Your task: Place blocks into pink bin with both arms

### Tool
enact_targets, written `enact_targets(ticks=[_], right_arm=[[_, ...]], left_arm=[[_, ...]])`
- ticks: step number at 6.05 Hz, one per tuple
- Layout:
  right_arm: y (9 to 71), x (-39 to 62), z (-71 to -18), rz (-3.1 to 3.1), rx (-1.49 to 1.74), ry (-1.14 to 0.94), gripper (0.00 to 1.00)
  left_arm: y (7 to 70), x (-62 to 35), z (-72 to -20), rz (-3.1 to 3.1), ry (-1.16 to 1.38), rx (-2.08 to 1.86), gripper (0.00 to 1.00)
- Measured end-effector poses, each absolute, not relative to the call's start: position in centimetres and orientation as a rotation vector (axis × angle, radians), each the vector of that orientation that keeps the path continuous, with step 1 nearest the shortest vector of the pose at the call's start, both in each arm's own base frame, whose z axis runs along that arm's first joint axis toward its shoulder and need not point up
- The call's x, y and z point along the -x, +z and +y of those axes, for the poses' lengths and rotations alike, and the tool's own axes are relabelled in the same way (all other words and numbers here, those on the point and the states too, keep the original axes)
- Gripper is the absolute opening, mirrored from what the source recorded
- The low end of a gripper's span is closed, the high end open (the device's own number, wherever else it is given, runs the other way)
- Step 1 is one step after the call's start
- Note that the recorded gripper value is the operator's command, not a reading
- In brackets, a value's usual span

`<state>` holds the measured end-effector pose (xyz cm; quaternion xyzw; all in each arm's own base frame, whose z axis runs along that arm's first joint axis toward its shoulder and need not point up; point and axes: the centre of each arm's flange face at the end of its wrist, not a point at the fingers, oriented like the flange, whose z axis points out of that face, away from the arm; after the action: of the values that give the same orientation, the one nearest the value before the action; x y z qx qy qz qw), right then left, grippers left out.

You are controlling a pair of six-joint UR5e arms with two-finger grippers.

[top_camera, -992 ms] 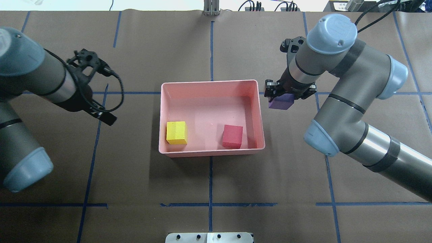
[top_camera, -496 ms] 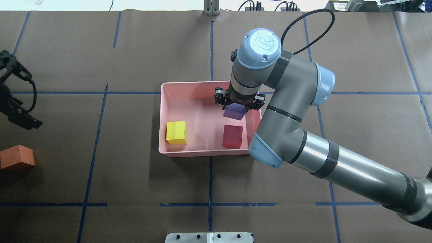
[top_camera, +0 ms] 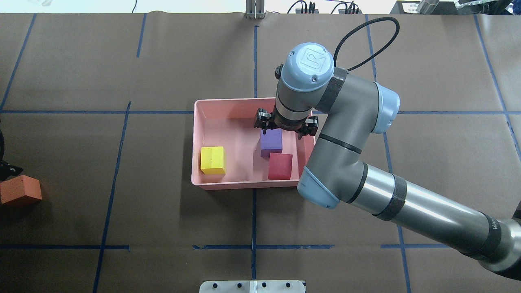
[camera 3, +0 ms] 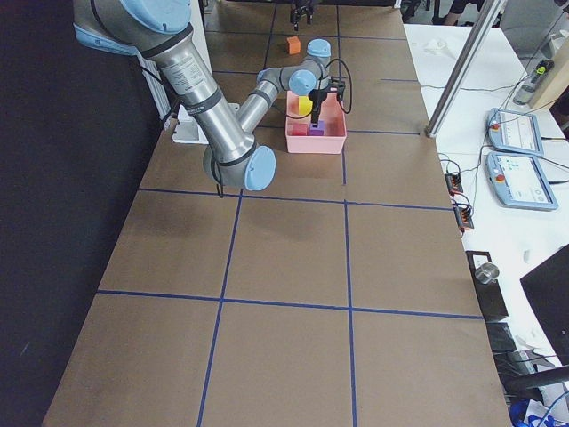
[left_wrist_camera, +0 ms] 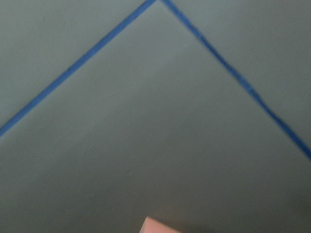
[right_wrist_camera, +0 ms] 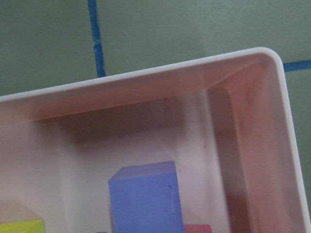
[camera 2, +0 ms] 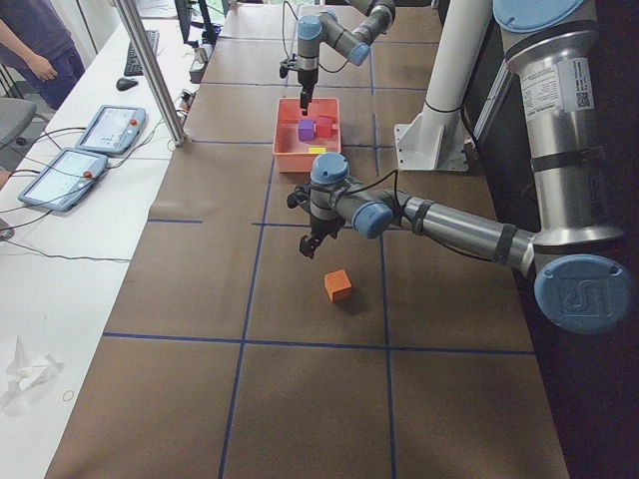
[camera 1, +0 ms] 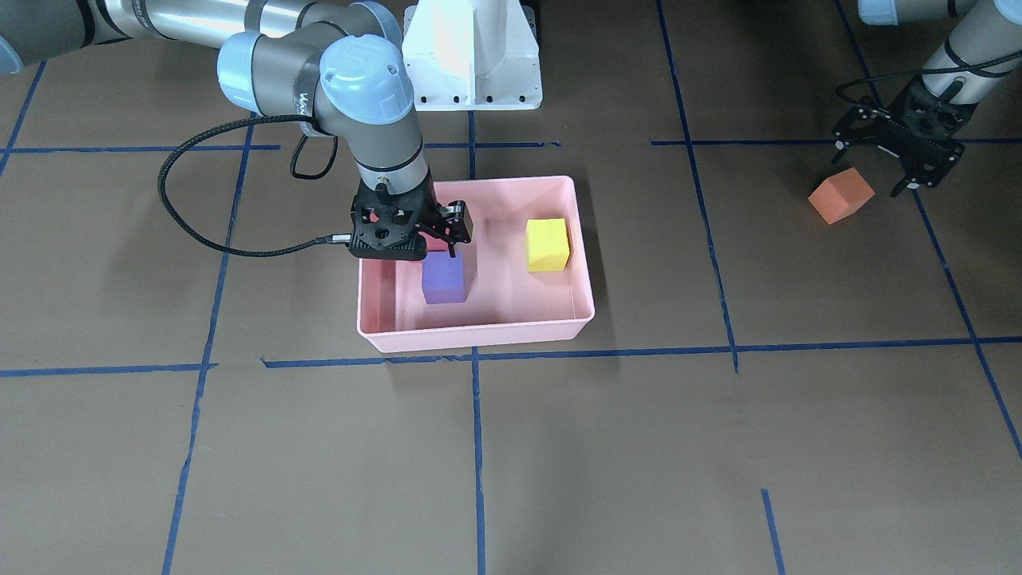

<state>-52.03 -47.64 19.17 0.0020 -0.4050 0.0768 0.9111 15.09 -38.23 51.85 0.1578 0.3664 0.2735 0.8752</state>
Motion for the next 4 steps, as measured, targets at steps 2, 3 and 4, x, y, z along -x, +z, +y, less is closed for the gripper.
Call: enact_targets(ticks=[2, 3, 4], right_arm=[[19.9, 51.4, -47.2, -0.834, -0.005, 0.156, 1.00], [20.5, 50.8, -46.9, -0.834, -0.008, 0.152, 1.00], [20.9, 50.5, -46.7, -0.832, -0.010, 0.149, 1.00]], left_arm=[[54.5, -13.9, -36.2, 0.796, 0.152, -0.136, 1.00], [54.9, -13.8, -35.8, 0.803, -0.028, -0.056, 1.00], [55.3, -13.9, -35.7, 0.801, -0.135, -0.002, 1.00]])
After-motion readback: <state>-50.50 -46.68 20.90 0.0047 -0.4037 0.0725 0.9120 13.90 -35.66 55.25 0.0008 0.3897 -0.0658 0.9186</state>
